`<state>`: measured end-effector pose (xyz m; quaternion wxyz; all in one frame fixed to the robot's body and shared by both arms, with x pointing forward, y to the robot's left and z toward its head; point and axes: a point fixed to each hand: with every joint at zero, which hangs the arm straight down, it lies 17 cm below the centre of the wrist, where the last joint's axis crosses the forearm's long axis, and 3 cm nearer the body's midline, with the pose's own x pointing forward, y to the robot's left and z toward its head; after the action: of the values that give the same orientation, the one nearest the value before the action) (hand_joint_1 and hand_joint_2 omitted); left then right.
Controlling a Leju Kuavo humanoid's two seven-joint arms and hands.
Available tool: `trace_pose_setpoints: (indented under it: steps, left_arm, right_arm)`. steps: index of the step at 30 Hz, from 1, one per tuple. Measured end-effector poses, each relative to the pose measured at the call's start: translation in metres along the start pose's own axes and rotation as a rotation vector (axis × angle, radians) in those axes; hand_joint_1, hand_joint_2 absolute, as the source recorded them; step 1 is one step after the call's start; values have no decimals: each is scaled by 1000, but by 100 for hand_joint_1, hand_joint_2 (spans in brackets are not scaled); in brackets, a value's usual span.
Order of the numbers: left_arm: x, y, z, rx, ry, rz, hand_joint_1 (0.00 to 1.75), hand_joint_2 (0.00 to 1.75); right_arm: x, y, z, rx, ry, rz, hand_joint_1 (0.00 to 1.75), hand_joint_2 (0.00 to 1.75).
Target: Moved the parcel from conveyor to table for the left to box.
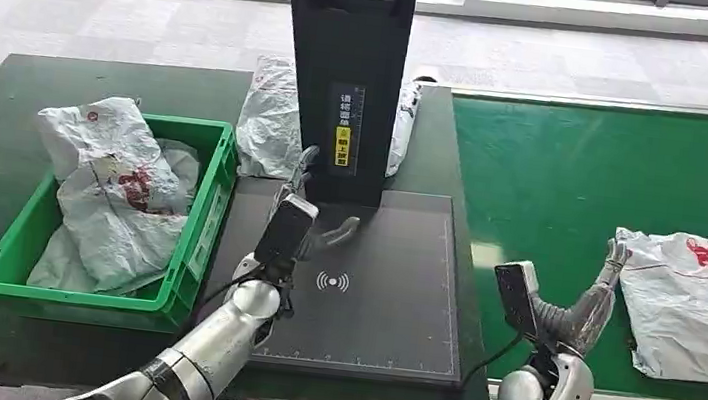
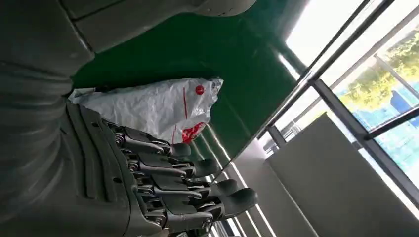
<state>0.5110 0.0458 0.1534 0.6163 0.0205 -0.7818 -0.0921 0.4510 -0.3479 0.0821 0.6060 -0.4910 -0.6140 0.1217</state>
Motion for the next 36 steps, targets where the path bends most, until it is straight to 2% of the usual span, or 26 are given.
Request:
trace_pose_setpoints:
  steps: [7,11,16,25,36]
  left_arm:
    - [-8,19,11,57,-13,-54,0,175]
    - [-15,34,21,87,-12,-60,0,175]
    - [-16,58,32,139,-39,-89,0,175]
    - [-21,76,42,157,-43,-99,0,175]
    - [-21,81,44,154,-44,-99,0,175]
  right_arm:
    - [-68,-9,-13,10,74,286,0,175]
    - [-123,-16,-13,47,160,428,0,175]
    - [-165,-10,-14,142,234,568,0,175]
    - [-194,-10,-15,205,268,622,0,175]
    - [-203,-6,-16,248,290,624,0,175]
